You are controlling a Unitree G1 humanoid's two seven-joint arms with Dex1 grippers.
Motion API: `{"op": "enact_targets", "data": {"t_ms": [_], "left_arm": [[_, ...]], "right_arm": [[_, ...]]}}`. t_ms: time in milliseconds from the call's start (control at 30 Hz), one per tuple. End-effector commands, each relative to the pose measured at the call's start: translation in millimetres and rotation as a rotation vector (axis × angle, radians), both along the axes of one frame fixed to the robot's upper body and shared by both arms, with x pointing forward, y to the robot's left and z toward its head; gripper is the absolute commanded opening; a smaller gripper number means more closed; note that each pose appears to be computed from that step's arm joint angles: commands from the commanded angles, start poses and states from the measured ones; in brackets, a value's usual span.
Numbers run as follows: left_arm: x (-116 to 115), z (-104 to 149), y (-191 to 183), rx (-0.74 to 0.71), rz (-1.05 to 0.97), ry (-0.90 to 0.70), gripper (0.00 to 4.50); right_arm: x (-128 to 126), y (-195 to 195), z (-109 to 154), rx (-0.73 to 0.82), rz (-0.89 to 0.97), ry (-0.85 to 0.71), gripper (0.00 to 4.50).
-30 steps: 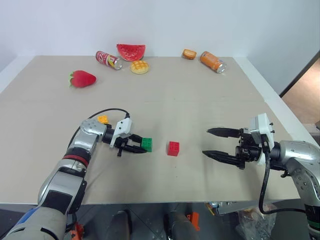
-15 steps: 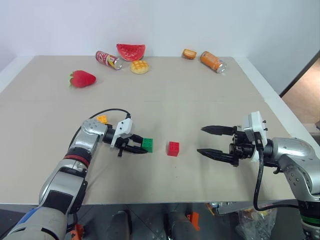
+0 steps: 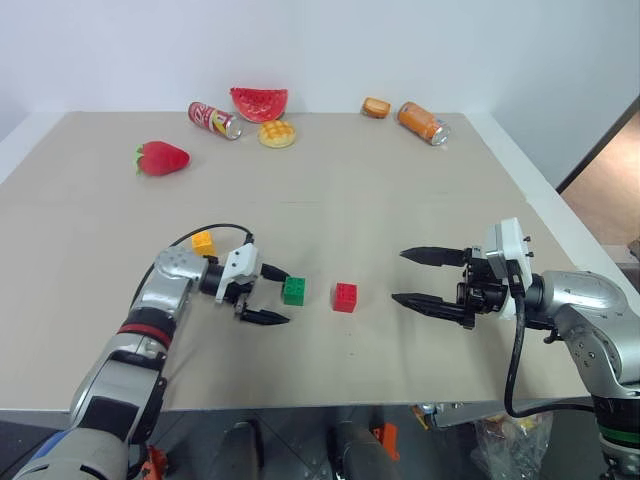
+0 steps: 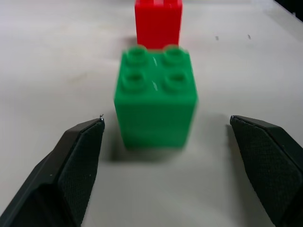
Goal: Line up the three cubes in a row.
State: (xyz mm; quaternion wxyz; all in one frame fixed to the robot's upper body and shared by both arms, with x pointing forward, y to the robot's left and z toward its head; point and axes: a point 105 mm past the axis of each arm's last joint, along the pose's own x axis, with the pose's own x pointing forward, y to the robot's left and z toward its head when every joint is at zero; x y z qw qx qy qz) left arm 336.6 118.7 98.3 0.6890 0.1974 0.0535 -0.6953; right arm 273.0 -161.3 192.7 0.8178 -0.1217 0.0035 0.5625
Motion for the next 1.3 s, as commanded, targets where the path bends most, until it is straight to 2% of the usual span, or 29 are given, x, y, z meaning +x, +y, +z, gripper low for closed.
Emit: {"op": "enact_targets", "data": {"t_ms": [33,167,333,500,633,733,800,1033,1300], "left_arm": [[-0.3,15.1,25.1,0.003,0.05,-0.052,4.48],[4.5,26.1,64.5,0.028,0.194,-0.15,4.48],[8.5,52.0,95.9,-0.132,0.468,-0.155,4.48],[-17.8,45.0,110.3,-0.225,0.782,-0.07,4.48],[-47.3,37.1,107.1,-0.312,0.917,0.033,4.48],[-56.2,31.4,106.9,-0.338,1.015,0.081,4.48],[-52.3,30.6,110.1,-0.35,1.092,0.078,4.48],[-12.4,23.6,123.9,-0.304,1.381,-0.02,4.48],[4.2,9.6,107.7,-0.248,1.369,0.01,4.48]], "right_arm": [[-1.7,3.4,11.8,0.014,0.029,-0.041,3.98],[-2.7,5.7,17.2,0.032,0.038,-0.056,3.98],[-2.3,12.2,20.4,0.05,0.042,-0.08,3.98],[-7.9,35.9,29.0,0.096,0.091,-0.108,3.98],[-6.4,42.1,30.3,0.112,0.114,-0.106,3.98],[-1.2,43.5,28.8,0.112,0.122,-0.102,3.98],[0.4,46.0,28.2,0.114,0.133,-0.101,3.98],[4.5,50.1,27.3,0.124,0.145,-0.108,3.98],[1.2,48.5,29.5,0.127,0.133,-0.12,3.98]]}}
